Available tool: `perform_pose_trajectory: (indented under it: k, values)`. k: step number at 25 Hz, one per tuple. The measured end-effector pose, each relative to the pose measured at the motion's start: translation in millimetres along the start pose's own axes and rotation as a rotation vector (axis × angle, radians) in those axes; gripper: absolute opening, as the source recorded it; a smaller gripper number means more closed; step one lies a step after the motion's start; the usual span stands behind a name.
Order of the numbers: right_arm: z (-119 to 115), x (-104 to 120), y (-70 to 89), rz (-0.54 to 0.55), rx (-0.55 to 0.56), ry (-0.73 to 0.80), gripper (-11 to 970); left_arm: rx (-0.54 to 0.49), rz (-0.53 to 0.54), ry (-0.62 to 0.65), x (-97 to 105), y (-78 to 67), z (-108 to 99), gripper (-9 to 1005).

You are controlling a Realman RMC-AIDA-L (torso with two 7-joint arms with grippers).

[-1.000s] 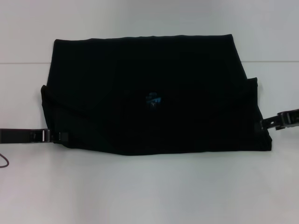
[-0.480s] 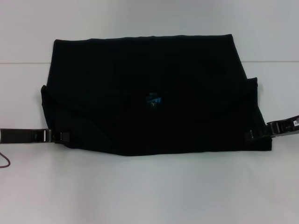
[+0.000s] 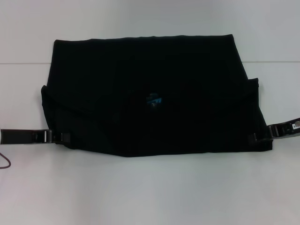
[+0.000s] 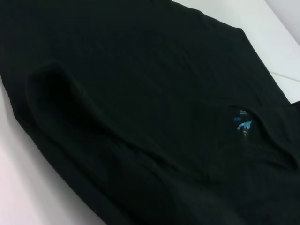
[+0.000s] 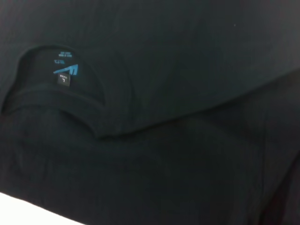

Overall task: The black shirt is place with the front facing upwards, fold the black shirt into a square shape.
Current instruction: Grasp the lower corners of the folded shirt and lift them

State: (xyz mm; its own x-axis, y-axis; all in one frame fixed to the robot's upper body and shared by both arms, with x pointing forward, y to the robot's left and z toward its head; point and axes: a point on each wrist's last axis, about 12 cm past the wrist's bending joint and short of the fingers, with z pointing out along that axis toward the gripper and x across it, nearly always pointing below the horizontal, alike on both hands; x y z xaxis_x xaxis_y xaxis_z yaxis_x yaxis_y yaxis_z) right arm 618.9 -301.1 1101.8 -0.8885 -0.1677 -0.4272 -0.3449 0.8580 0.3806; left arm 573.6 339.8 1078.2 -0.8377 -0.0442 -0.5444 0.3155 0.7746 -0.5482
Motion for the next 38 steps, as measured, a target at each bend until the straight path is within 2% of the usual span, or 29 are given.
perform_pose_trajectory:
  k: [15, 23, 29, 38]
  values:
    - [-3.3, -0.6, -1.7, 0.0, 0.0, 0.004, 15, 0.007, 0.001, 0.004, 0.1, -0.9, -0.2, 20]
    - [-10.7, -1.8, -4.2, -0.003, -0.008, 0.014, 3, 0.018, 0.0, 0.01, -1.1, -2.2, -1.5, 19]
    - [-26.7, 0.7, -7.7, -0.014, -0.045, 0.069, 0, 0.085, -0.01, 0.045, -2.0, -7.1, -9.6, 19]
    - [-49.1, 36.2, -10.1, -0.059, -0.2, 0.232, 0, 0.234, -0.111, 0.221, 9.1, -22.5, -26.1, 19]
